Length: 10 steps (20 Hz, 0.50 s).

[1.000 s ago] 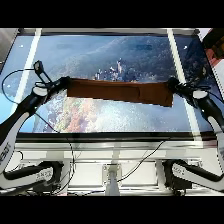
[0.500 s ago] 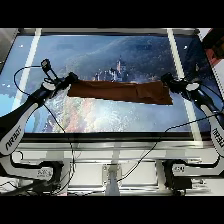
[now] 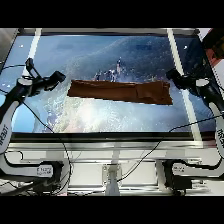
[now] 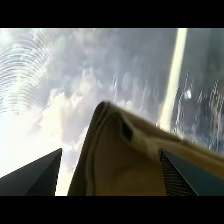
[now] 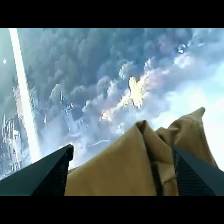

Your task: Fold the clothes and pants, and hang the long-sleeved shirts on hangers.

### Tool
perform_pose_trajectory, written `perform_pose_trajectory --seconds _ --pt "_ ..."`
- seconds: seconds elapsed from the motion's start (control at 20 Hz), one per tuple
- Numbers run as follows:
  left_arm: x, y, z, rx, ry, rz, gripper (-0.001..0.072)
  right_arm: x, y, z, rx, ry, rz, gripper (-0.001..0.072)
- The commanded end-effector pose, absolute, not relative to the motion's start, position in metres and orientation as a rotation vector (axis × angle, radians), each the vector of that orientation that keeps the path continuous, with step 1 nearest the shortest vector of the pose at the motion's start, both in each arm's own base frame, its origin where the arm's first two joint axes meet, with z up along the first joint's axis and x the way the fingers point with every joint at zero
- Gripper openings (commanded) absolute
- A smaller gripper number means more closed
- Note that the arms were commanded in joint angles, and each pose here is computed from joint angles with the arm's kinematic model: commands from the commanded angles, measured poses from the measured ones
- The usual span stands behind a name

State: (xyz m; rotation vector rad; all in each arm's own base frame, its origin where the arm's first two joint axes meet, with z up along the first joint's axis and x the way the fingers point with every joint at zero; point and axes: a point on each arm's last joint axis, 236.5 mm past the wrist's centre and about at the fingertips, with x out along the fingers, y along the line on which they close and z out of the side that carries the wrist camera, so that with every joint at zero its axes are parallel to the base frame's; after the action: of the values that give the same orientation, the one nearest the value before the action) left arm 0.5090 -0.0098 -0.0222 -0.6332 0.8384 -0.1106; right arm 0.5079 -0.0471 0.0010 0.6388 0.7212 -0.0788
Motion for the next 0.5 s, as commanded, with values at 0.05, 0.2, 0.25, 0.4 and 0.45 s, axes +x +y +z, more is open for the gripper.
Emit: perform_pose_trajectory --seconds 0.05,0.2,0.25,0.4,0.45 --pt "0.481 -0.018 -0.041 -0.693 1.101 -0.309 0.0704 0.503 -0.051 0.001 0.615 0.744 -0.071 0.0683" --pt "0.486 -0.033 -0.066 -0.672 1.192 -0.376 0.0704 0.502 -0.049 0.000 0.617 0.754 -0.066 0.0683" --pt "0.489 -0.041 -0.074 -0.670 1.216 -0.399 0.0704 0.500 -0.047 -0.001 0.619 0.763 -0.059 0.0683" --pt "0.500 -0.059 -0.096 -0.670 1.264 -0.433 0.0703 0.493 -0.038 -0.006 0.628 0.807 -0.031 0.0683" --pt "0.502 -0.065 -0.102 -0.668 1.277 -0.445 0.0700 0.491 -0.035 -0.007 0.630 0.820 -0.023 0.0682"
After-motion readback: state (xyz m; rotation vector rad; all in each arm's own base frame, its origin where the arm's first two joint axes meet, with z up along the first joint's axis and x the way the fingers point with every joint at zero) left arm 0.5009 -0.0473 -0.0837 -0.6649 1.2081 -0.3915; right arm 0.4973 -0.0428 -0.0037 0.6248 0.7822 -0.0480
